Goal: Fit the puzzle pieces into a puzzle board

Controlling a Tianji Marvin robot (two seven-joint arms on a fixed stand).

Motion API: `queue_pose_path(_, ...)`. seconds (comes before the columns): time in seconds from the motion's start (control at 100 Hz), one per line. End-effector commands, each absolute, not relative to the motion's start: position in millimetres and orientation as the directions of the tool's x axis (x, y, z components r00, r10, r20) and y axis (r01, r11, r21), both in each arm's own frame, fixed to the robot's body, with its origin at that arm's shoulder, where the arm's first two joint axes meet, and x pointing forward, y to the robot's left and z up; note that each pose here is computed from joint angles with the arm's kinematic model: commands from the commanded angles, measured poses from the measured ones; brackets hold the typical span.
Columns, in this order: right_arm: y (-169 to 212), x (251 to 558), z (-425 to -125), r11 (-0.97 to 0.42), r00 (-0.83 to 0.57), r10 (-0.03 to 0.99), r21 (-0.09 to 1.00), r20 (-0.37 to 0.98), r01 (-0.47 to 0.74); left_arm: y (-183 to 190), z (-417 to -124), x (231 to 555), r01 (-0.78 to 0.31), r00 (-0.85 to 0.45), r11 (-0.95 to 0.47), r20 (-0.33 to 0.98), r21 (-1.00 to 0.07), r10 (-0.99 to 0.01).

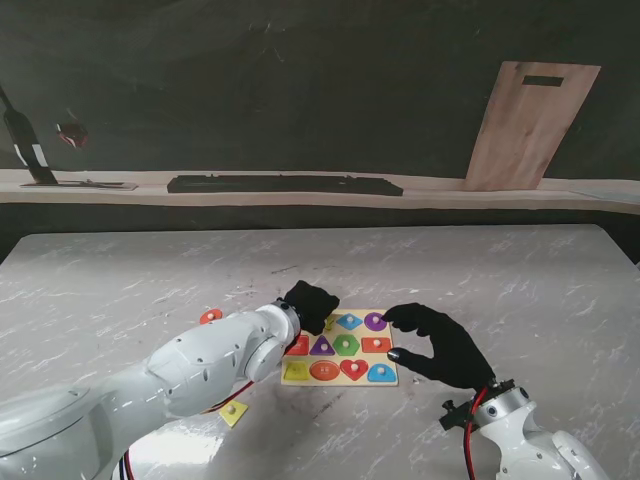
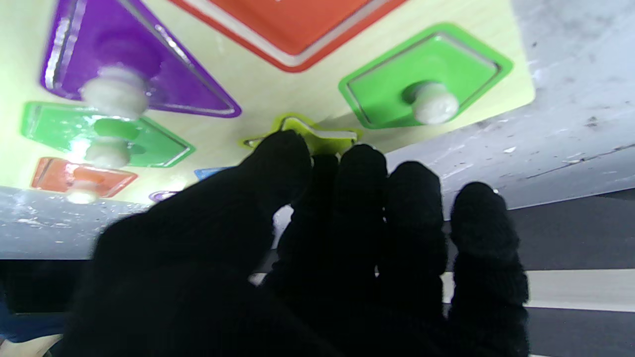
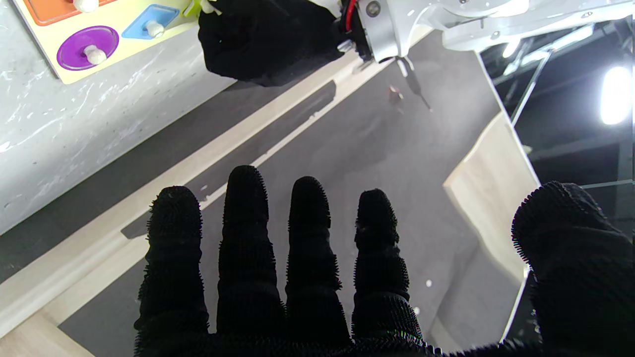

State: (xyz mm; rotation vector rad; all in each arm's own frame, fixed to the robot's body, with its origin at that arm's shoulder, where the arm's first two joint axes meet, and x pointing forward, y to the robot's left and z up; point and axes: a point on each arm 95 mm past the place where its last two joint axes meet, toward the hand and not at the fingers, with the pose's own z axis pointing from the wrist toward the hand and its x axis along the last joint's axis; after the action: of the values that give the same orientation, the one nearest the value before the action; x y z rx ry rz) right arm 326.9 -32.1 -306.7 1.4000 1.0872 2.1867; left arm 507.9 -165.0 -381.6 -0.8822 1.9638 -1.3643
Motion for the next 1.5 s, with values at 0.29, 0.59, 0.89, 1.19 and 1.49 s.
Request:
queue_pose_path(0.29,-29.4,324.3,-308.4,-0.658,-0.467,0.619,0.741,0.632,0.130,-163.2,-388.7,506.5,-0.199,-0.619,0.260,-0.085,-0.945,-0.781)
queue_pose_path(0.59,-29.7,324.1,-308.0,-0.659,-0.468,0.619,0.741,0.631,0.127,-160.0,-388.5,507.1,-0.199,-0.619,0.288,-0.107,-0.937,-0.778)
queue_pose_path(0.89,-29.9,324.3,-308.0,-0.659,-0.467,0.620,0.741,0.631,0.127,-158.3,-386.8,507.8,-0.200,-0.615,0.289,-0.110,-0.936,-0.781)
queue_pose_path(1.19,-30.0,324.0,-307.7,-0.660,-0.467,0.619,0.740,0.631,0.126,-160.4,-389.8,507.1,-0.215,-0.611,0.297,-0.109,-0.931,-0.784)
queue_pose_path(1.49,-29.5,324.1,-307.9,-0.661,-0.469,0.616,0.739,0.633,0.131,-156.0,-386.6,504.1,-0.192,-0.615,0.321,-0.141,-0.927,-0.776)
